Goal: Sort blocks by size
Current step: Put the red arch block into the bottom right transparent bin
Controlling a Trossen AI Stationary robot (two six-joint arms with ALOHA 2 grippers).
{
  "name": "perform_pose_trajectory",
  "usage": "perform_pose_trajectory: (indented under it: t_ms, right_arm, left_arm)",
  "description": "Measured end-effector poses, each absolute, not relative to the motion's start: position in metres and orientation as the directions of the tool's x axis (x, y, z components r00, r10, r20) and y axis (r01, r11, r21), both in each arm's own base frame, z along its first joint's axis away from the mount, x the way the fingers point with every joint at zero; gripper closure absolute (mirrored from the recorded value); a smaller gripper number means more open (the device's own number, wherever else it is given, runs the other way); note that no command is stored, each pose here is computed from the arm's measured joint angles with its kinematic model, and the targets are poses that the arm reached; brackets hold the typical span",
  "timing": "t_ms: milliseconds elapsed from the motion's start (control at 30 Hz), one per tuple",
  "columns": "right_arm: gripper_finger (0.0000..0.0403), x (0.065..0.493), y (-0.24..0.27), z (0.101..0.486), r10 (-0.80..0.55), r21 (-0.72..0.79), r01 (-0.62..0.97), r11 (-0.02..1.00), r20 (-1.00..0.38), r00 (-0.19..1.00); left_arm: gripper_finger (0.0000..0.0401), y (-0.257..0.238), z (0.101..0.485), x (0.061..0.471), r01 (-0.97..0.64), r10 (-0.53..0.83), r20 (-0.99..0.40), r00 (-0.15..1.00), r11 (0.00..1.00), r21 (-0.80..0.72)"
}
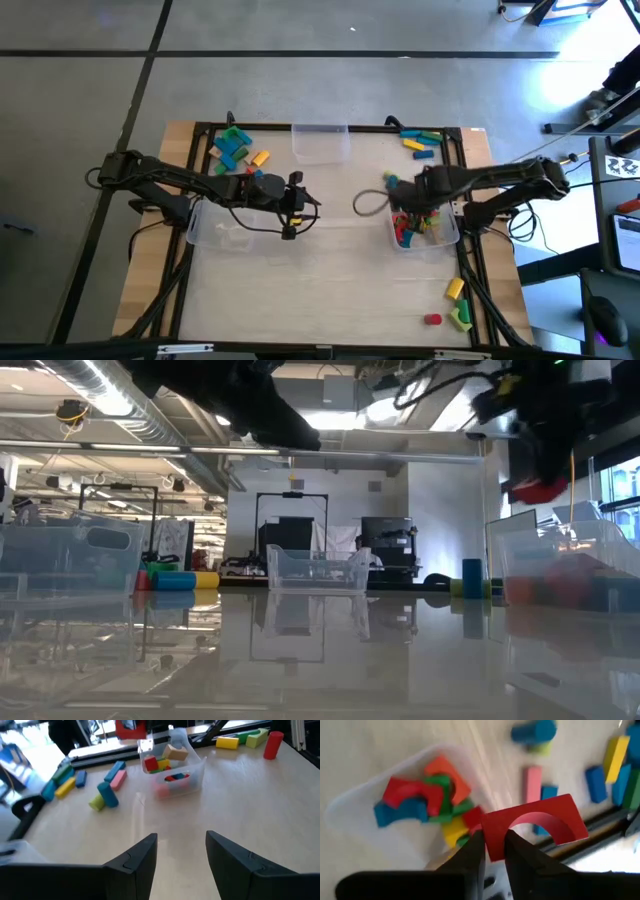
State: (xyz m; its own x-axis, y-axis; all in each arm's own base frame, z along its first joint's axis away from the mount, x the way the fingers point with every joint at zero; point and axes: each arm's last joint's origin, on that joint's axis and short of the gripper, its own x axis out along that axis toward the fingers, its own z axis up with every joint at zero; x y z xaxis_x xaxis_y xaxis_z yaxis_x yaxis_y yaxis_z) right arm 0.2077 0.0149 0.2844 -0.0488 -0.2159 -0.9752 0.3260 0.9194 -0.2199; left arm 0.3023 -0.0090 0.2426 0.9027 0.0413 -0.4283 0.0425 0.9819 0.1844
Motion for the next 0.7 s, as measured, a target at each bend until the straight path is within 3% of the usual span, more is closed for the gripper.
perform_pose_trajectory:
  t_ms: [133,433,700]
  right_arm:
    - [0.0343,0.197,0.036,0.275,-0.226,-0.236,0.323,0.916,-0.972,-0.068]
    - [0.0343,0.169,0.058,0.242,-0.24,-0.291,0.393,0.872,-0.955,-0.176]
    - [0.0339,0.162,0.065,0.232,-0.181,-0.277,0.483,0.831,-0.955,-0.236]
  left_arm:
    - [0.0237,-0.009,0.242,0.302,0.062,0.042,-0.432,0.901,0.973,0.224]
    - [0.0237,-0.005,0.245,0.304,-0.001,0.066,-0.402,0.913,0.987,0.16]
    - [0.0237,-0.005,0.246,0.304,-0.007,0.066,-0.398,0.915,0.989,0.147]
